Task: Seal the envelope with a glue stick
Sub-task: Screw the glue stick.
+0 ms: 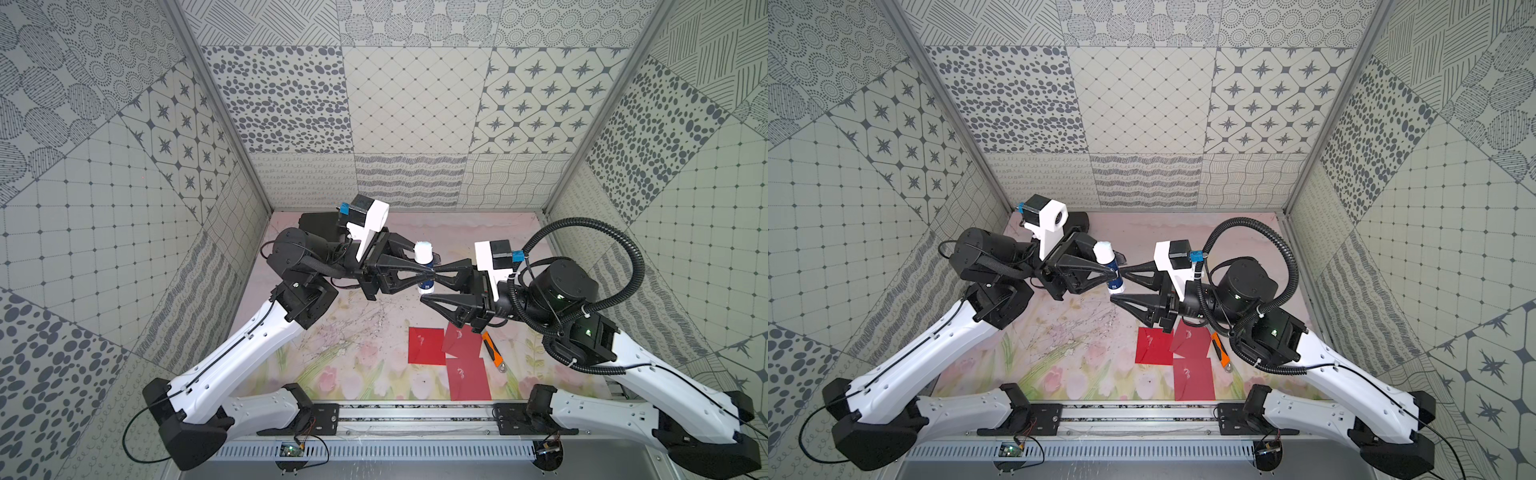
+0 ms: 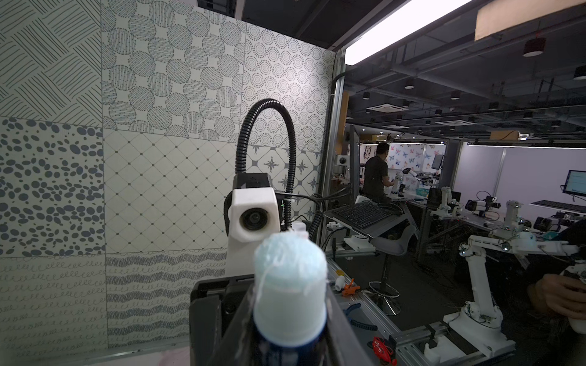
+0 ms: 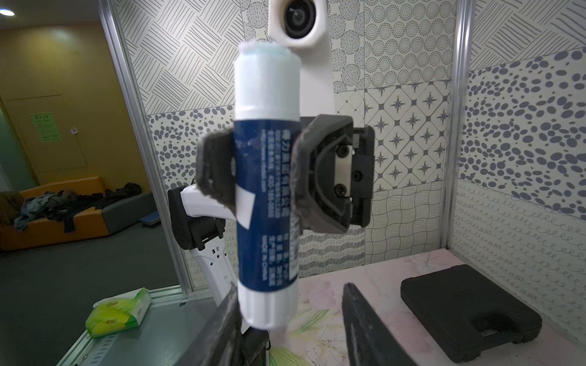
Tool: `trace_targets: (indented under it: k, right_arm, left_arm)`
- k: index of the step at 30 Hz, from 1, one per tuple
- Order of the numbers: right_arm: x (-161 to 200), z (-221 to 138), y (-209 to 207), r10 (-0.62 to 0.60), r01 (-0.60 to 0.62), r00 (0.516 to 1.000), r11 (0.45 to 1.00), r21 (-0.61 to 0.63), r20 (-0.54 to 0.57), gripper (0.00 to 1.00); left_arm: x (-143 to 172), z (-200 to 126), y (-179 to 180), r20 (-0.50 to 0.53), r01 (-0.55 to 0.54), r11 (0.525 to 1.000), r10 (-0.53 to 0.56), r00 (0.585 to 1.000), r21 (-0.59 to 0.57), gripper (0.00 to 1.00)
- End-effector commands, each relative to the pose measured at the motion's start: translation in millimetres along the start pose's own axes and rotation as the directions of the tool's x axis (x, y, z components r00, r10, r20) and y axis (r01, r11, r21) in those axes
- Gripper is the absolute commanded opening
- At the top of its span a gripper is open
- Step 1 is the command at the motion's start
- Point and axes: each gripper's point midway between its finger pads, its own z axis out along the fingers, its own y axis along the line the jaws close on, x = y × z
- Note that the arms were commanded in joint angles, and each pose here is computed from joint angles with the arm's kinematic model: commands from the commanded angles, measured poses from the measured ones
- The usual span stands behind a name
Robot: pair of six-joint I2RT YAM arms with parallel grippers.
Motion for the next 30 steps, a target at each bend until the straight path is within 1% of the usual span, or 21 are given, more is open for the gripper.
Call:
trace_targets:
  k: [1,5,7,13,15,17,18,20,21,22,23,25,28,30]
  right_arm:
    - [-22,-2,11,-0.003,0.005,0.998,0.999,-0.044,0.056,0.45]
    - [-21,-2,11,-0.004,0.007,0.998,0.999,-0.044,0.059,0.36]
    - [-20,-2,10,-0.006,0.008,0.998,0.999,-0.039,0.059,0.35]
    - [-18,-5,4,-0.035,0.035,0.998,0.999,0.004,0.059,0.20]
    - [-19,-6,-4,-0.061,0.058,0.996,0.997,0.054,0.064,0.19]
    - [-20,-9,-19,-0.101,0.090,0.993,0.985,0.146,0.069,0.19]
    - [-21,-11,-30,-0.130,0.112,0.989,0.971,0.213,0.072,0.19]
    - [-23,-15,-53,-0.209,0.175,0.976,0.923,0.344,0.066,0.19]
    - [-24,-17,-65,-0.258,0.216,0.965,0.886,0.409,0.050,0.19]
    - [-26,-18,-77,-0.314,0.267,0.949,0.839,0.474,0.021,0.19]
    - [-28,-18,-88,-0.357,0.309,0.934,0.794,0.524,-0.011,0.19]
    - [-31,-17,-112,-0.447,0.398,0.890,0.671,0.626,-0.088,0.19]
    - [-35,-9,-137,-0.543,0.516,0.812,0.501,0.695,-0.212,0.17]
    - [-36,-1,-150,-0.582,0.575,0.762,0.405,0.711,-0.284,0.15]
  left_arm:
    - [-1,0,-12,-0.019,-0.049,0.997,0.051,0.999,0.065,0.01]
    - [-1,1,-11,-0.018,-0.049,0.997,0.050,0.999,0.063,0.01]
    - [-1,1,-11,-0.017,-0.050,0.997,0.051,0.999,0.061,0.01]
    - [2,1,-4,-0.020,-0.053,0.998,0.053,0.998,0.026,0.01]
    - [4,0,3,-0.019,-0.054,0.998,0.054,0.998,-0.011,0.00]
    - [7,-2,16,-0.015,-0.055,0.995,0.053,0.998,-0.089,0.00]
    - [10,-5,26,-0.011,-0.056,0.988,0.055,0.998,-0.147,0.00]
    - [11,-13,48,0.012,-0.052,0.958,0.058,0.998,-0.284,0.00]
    - [11,-19,62,0.035,-0.037,0.929,0.053,0.998,-0.369,0.00]
    - [10,-28,78,0.067,-0.011,0.888,0.047,0.997,-0.460,0.00]
    - [10,-36,90,0.095,0.019,0.850,0.036,0.995,-0.526,0.00]
    - [10,-54,114,0.178,0.118,0.755,-0.002,0.984,-0.645,0.00]
    - [14,-77,136,0.325,0.265,0.650,-0.028,0.945,-0.712,0.00]
    - [19,-90,149,0.397,0.341,0.589,-0.037,0.917,-0.732,0.00]
